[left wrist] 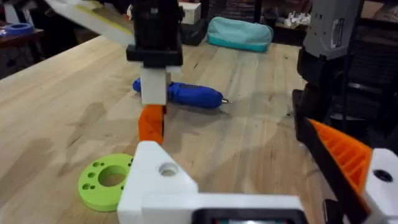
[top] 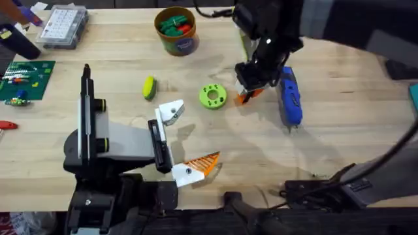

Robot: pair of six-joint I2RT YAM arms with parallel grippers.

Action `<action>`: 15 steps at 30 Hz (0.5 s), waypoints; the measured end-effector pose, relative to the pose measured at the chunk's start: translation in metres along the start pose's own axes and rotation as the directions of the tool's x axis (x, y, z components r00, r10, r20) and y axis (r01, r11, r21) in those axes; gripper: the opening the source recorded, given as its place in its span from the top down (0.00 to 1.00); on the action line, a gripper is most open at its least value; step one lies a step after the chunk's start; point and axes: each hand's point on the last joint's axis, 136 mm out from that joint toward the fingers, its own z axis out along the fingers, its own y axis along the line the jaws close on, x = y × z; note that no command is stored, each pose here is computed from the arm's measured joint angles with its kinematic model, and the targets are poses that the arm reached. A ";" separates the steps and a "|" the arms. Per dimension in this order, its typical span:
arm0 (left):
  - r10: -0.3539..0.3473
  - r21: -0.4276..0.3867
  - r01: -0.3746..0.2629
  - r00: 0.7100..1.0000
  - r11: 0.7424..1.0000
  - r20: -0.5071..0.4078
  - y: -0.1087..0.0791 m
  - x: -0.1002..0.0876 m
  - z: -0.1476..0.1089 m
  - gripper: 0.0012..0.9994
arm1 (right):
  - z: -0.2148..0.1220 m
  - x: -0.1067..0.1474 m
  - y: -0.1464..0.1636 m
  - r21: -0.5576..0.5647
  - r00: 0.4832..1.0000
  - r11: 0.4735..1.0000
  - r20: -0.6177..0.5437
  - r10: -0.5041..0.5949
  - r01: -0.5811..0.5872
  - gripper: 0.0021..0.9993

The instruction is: Pick up the gripper from the table and insert it into the empty holder that is missing its gripper. Then pick up a screw, insert it into the mounting hole, and use the screwdriver to tighten it. Finally, clean up the table by picking up the vegetable and placing it into the bucket.

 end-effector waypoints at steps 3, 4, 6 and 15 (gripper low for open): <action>0.000 0.000 0.000 1.000 1.000 0.000 0.000 0.000 0.000 0.01 | -0.020 -0.003 0.002 -0.010 0.999 1.000 0.044 -0.003 0.004 1.00; 0.000 0.000 0.000 1.000 1.000 0.000 0.000 0.000 0.000 0.01 | -0.027 -0.004 0.003 -0.015 0.998 1.000 0.064 -0.004 0.005 1.00; 0.000 0.000 0.000 1.000 1.000 0.000 0.000 0.000 0.000 0.01 | -0.040 -0.008 0.005 -0.024 0.995 1.000 0.105 -0.007 0.009 1.00; 0.000 0.000 0.000 1.000 1.000 0.000 0.000 0.000 0.000 0.01 | -0.069 -0.010 0.008 -0.044 0.981 0.999 0.193 -0.010 0.019 1.00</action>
